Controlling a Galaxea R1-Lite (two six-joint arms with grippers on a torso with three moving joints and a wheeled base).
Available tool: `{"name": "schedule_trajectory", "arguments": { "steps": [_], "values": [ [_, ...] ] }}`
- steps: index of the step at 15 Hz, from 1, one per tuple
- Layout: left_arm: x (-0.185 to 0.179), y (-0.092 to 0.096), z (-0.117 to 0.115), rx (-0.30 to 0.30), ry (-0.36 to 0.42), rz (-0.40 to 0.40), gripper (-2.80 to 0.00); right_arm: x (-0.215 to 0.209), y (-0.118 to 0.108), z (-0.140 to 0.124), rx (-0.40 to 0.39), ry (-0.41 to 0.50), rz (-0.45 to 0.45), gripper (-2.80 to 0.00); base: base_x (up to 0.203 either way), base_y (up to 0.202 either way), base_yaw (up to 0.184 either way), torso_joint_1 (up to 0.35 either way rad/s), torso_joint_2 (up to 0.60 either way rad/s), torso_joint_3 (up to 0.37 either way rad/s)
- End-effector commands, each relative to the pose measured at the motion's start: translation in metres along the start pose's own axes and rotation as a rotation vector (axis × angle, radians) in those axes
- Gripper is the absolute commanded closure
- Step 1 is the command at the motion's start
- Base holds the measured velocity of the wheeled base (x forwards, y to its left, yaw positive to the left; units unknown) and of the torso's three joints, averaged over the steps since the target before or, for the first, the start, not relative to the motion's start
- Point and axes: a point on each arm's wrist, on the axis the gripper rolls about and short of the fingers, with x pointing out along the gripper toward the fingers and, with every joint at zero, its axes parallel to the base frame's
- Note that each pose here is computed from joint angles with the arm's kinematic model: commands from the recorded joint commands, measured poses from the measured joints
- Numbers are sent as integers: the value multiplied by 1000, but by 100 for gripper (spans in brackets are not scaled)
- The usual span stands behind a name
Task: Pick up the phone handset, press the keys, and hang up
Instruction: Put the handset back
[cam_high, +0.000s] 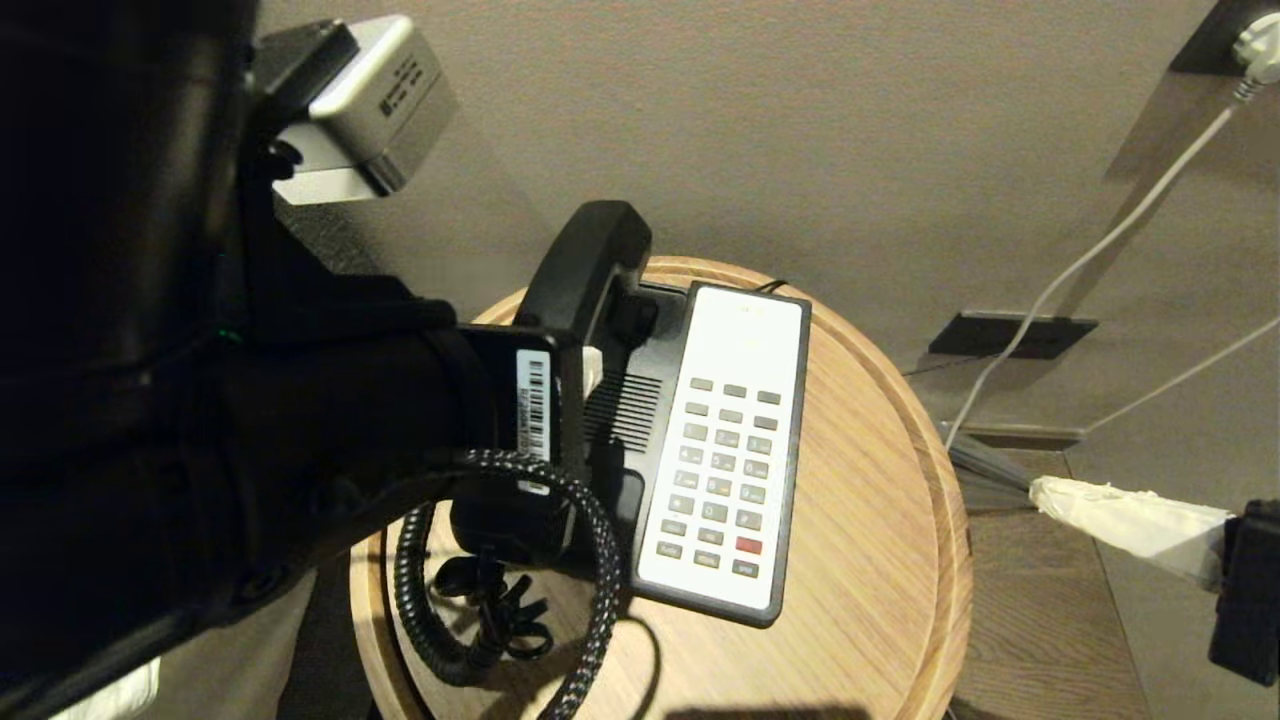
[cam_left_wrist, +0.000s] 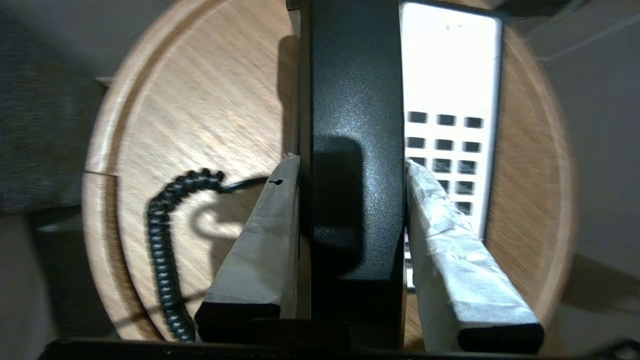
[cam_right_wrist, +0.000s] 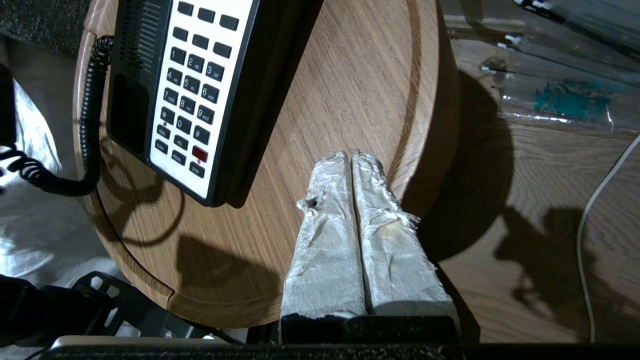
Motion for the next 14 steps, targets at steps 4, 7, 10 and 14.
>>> {"name": "schedule_trajectory", "arguments": {
  "steps": [4,7,10,14],
  "values": [
    [13,-6,-12,61,11,82,0,-5,-2,0,11,-4,0,0,0,0,0,0,0,0],
    [18,-12,-14,58,4,77,0,-6,-3,0,16,-2,-2,0,0,0,0,0,0,0],
    [19,-13,-15,57,3,71,0,-6,-4,-3,19,4,-7,0,0,0,0,0,0,0],
    [23,-16,-21,74,20,76,0,-11,-13,-1,32,-13,-65,0,0,0,0,0,0,0]
  ]
}}
